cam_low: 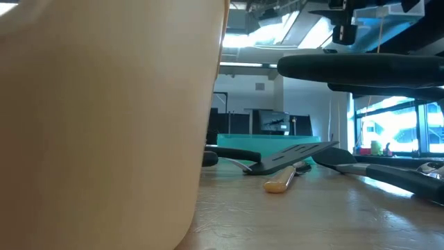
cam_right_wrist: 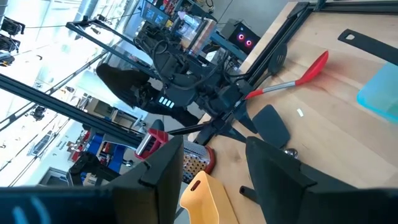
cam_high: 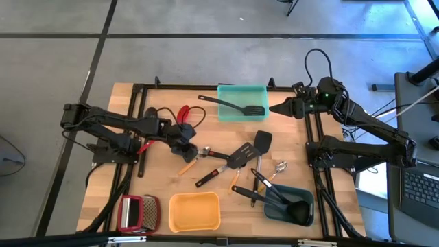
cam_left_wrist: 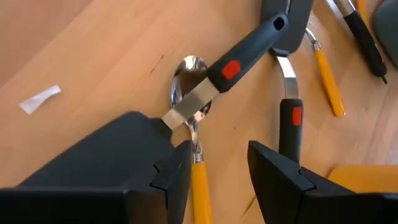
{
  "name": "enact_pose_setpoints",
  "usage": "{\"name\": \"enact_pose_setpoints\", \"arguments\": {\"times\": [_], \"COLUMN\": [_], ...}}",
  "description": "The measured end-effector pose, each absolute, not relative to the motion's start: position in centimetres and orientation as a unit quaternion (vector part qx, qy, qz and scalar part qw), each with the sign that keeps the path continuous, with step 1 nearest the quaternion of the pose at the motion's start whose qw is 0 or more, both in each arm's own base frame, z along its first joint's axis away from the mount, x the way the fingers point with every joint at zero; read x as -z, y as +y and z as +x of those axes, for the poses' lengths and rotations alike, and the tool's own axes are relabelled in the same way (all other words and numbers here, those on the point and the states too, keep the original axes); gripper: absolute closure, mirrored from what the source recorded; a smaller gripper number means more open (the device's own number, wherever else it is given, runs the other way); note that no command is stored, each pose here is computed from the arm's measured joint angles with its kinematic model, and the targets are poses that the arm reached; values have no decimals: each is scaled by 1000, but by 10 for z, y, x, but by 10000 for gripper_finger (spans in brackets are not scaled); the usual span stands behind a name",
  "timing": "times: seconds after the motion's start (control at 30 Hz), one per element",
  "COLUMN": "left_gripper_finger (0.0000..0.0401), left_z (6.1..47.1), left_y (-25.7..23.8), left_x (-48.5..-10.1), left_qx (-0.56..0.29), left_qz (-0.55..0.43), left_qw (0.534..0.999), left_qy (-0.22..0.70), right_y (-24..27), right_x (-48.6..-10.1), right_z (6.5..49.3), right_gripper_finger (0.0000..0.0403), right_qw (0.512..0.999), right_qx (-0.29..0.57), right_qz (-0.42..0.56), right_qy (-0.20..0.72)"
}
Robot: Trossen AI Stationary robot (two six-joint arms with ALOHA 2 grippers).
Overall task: Pick & Place Kitchen Items
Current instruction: Put the black spatula into the green bin
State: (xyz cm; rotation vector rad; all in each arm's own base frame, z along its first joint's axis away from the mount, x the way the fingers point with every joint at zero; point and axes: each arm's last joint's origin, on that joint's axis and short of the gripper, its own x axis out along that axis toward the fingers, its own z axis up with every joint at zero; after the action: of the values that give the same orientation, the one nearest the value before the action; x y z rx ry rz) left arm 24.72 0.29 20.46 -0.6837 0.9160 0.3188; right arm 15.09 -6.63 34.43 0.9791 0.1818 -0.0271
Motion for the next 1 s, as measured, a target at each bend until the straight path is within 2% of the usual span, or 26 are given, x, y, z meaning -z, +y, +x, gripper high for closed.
{"name": "enact_pose_setpoints", "arguments": {"times": [0.2, 0.4, 0.67, 1.0], "left_gripper_finger": [251, 251, 251, 250], "left_z": [253, 272, 294, 316], "left_y": [2, 1, 0, 5], "left_x": [-209, -206, -174, -183], "left_qx": [-138, -52, -12, -23], "left_qz": [-283, -157, -105, -99], "left_qw": [860, 916, 903, 910], "left_qy": [402, 366, 416, 402], "right_y": [-66, -67, -67, -67], "right_x": [-344, -344, -344, -339], "right_z": [151, 151, 151, 150], "right_gripper_finger": [226, 226, 226, 226], "right_qw": [880, 881, 883, 875], "right_qx": [13, 18, 29, 39], "right_qz": [466, 464, 461, 472], "right_qy": [87, 85, 82, 104]}}
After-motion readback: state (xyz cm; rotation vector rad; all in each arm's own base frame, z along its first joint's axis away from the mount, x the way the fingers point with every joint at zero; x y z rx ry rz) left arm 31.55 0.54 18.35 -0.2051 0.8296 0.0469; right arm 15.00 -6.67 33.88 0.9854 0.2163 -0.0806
